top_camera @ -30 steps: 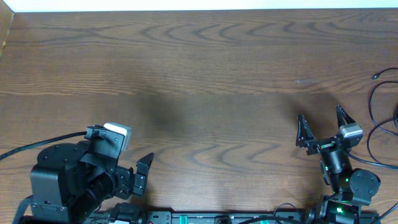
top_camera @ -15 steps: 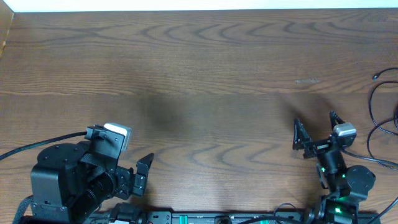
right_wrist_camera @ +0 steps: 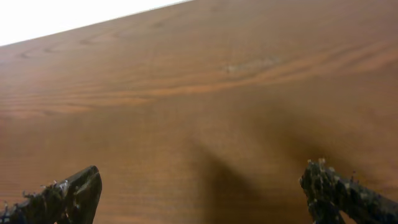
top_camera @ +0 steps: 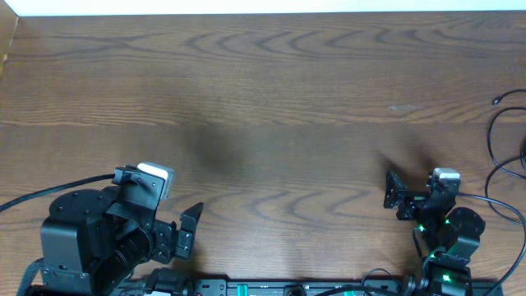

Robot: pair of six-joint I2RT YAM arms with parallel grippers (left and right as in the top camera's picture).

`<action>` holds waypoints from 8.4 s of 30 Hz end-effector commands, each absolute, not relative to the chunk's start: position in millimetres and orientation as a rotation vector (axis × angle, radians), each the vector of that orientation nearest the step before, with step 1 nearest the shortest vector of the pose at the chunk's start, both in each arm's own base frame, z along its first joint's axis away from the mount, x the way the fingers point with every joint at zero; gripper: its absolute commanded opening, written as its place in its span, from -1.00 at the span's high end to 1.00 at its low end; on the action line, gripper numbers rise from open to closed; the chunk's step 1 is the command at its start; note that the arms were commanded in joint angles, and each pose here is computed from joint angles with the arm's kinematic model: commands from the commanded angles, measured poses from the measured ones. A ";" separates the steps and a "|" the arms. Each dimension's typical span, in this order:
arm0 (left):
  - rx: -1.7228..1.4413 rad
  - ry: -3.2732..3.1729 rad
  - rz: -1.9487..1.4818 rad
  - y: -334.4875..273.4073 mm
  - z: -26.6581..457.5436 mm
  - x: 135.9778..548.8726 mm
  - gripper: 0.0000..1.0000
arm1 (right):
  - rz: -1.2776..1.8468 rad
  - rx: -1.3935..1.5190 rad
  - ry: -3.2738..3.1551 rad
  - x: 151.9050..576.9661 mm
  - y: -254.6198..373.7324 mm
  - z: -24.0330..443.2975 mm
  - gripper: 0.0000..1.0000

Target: Untangle cables

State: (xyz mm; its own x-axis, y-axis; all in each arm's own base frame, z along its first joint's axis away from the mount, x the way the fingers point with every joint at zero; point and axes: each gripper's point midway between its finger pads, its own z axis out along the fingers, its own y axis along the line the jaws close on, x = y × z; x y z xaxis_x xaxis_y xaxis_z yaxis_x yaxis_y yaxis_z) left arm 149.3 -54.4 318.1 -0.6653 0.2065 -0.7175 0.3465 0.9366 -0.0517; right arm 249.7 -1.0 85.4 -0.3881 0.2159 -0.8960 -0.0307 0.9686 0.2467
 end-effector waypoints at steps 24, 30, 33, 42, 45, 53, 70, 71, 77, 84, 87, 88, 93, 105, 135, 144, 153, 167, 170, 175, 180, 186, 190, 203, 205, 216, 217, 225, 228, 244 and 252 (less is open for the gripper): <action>0.407 2.330 -0.215 -52.4 316.4 146.8 -0.95 | 0.255 0.163 1.985 246.5 -3.4 77.5 -0.98; 0.407 2.329 -0.215 -52.4 316.5 146.9 -0.96 | 0.256 0.163 1.985 246.5 -3.4 77.5 -0.99; 0.406 2.328 -0.215 -52.5 316.8 147.2 -0.96 | 0.259 0.145 1.968 247.3 -0.5 82.0 -0.99; 0.406 2.320 -0.214 -52.6 318.0 148.3 -0.96 | 0.274 0.045 1.828 249.0 14.2 116.0 -0.99; 0.406 2.321 -0.214 -52.6 318.0 148.2 -0.96 | 0.295 -0.012 1.766 247.4 25.6 131.0 -0.98; 0.406 2.321 -0.214 -52.6 318.0 148.2 -0.96 | 0.313 -0.078 1.651 242.4 37.6 157.3 -0.98; 0.421 2.303 -0.253 -58.5 320.5 149.2 -0.96 | 0.348 -0.125 1.623 238.8 49.7 163.5 -0.98; 0.421 2.305 -0.253 -58.5 319.9 149.2 -0.96 | 0.348 -0.124 1.623 238.8 49.7 163.5 -0.98; 0.384 2.235 -0.330 -69.9 319.8 168.5 -0.96 | 0.348 -0.124 1.623 238.8 49.7 163.5 -0.98; 0.278 2.209 -0.422 -76.2 292.7 175.1 -0.96 | 0.348 -0.125 1.623 238.8 49.7 163.5 -0.98; 0.257 2.159 -0.432 -75.5 291.3 171.2 -0.95 | 0.348 -0.124 1.623 238.8 49.7 163.5 -0.98; 0.257 2.148 -0.430 -74.9 289.9 169.3 -0.96 | 0.348 -0.125 1.623 238.8 49.7 163.5 -0.98; 0.069 2.162 -0.350 -51.8 269.1 163.8 -0.96 | 0.348 -0.124 1.623 238.8 49.7 163.5 -0.98; -0.039 2.133 -0.341 -43.8 214.5 169.7 -0.95 | 0.348 -0.125 1.623 238.8 49.7 163.5 -0.98; 0.231 2.055 -0.193 -51.0 164.4 210.7 -0.96 | 0.348 -0.124 1.623 238.8 49.7 163.5 -0.98; 0.270 2.050 -0.162 -50.0 164.1 211.0 -0.96 | 0.348 -0.124 1.623 238.8 49.7 163.5 -0.99; 0.291 2.062 -0.146 -50.1 146.2 214.5 -0.96 | 0.348 -0.124 1.623 238.8 49.7 163.5 -0.98; 0.291 2.076 -0.132 -49.1 120.6 219.4 -0.96 | 0.348 -0.125 1.623 238.8 49.7 163.5 -0.99; 0.285 2.076 -0.122 -47.6 120.2 219.9 -0.96 | 0.348 -0.125 1.623 238.8 49.7 163.5 -0.99; 0.281 2.077 -0.113 -46.2 120.0 220.3 -0.96 | 0.348 -0.125 1.623 238.8 49.7 163.5 -0.98; 0.270 2.079 -0.095 -43.2 119.8 220.9 -0.96 | 0.348 -0.125 1.623 238.8 49.7 163.5 -0.99; 0.271 2.088 -0.099 -43.8 110.3 221.2 -0.96 | 0.348 -0.124 1.623 238.8 49.7 163.5 -0.99; 0.259 2.070 -0.108 -44.9 102.9 225.5 -0.96 | 0.348 -0.125 1.623 238.8 49.7 163.5 -0.98; 0.196 1.976 -0.084 -34.6 111.1 235.5 -0.96 | 0.348 -0.124 1.623 238.8 49.7 163.5 -0.98; 0.175 1.949 -0.071 -29.9 117.3 236.0 -0.96 | 0.348 -0.124 1.623 238.8 49.7 163.5 -0.99; 0.106 1.866 -0.016 -13.2 134.6 229.0 -0.96 | 0.348 -0.124 1.623 238.8 49.7 163.4 -0.99; 0.107 1.861 -0.010 -12.3 135.6 228.6 -0.96 | 0.348 -0.124 1.623 238.8 49.7 163.4 -0.99; 0.110 1.921 0.000 -10.2 120.7 221.3 -0.96 | 0.348 -0.124 1.623 238.8 49.7 163.4 -0.98; 0.104 1.937 0.009 -8.5 116.5 220.2 -0.96 | 0.348 -0.124 1.623 238.8 49.7 163.4 -0.99; 0.095 1.963 0.022 -6.0 109.1 218.6 -0.96 | 0.348 -0.124 1.623 238.8 49.7 163.4 -0.98; 0.095 1.965 0.022 -6.0 108.8 218.6 -0.96 | 0.348 -0.124 1.623 238.8 49.7 163.4 -0.98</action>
State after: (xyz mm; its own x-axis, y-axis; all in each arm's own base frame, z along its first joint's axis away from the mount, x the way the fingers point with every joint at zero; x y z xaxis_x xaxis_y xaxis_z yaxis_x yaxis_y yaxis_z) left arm 220.4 -10.5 118.9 -0.3558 0.0716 -0.9318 0.0759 0.9960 0.0475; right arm 239.4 48.5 163.9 -0.0851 0.1217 -0.9889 -0.2840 0.9484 0.1412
